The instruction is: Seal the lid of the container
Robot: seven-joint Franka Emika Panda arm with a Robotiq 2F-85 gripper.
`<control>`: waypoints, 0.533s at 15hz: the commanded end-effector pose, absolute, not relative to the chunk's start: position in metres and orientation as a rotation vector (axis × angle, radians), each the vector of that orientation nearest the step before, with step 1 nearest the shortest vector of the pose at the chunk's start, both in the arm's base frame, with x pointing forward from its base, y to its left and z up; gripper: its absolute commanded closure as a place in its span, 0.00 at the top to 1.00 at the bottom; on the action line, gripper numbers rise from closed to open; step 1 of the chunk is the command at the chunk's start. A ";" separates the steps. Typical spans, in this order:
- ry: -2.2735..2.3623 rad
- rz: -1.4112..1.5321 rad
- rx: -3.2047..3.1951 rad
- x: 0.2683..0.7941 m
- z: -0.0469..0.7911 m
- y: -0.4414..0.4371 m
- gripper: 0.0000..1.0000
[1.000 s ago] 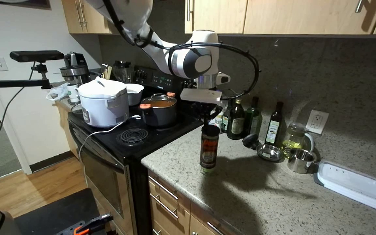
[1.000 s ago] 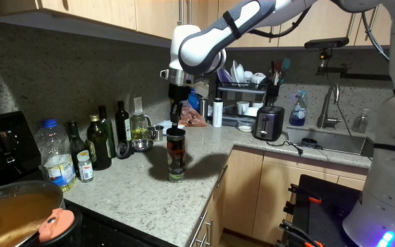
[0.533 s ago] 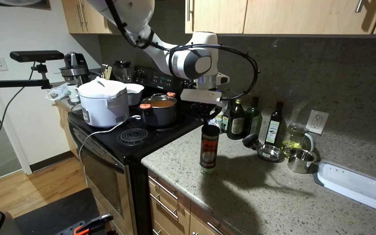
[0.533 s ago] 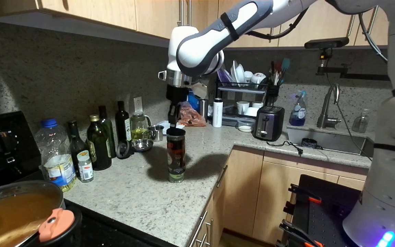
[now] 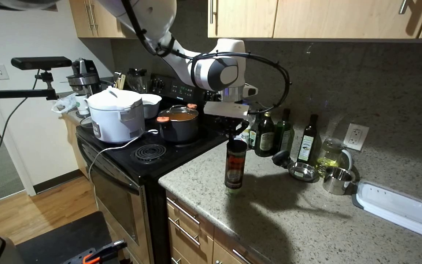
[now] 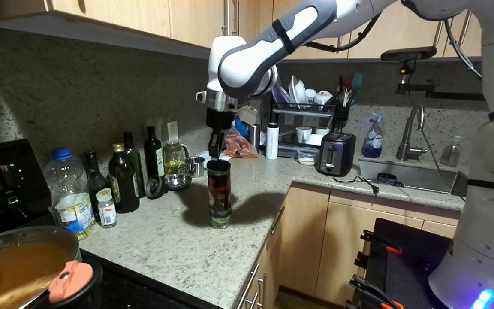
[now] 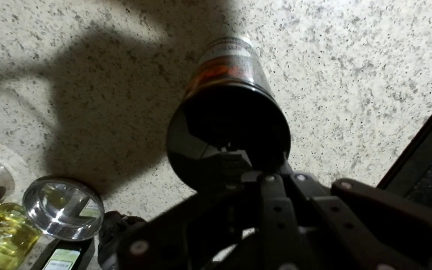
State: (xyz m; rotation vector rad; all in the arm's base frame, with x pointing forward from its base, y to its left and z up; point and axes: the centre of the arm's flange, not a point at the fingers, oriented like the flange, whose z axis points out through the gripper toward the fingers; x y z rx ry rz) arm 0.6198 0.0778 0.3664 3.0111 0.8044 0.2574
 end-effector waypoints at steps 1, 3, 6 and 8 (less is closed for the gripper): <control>0.810 0.263 3.017 0.628 0.365 0.075 0.00; 0.802 0.261 3.020 0.629 0.365 0.073 0.00; 0.789 0.242 3.026 0.627 0.364 0.068 0.00; 0.778 0.219 3.033 0.624 0.362 0.066 0.00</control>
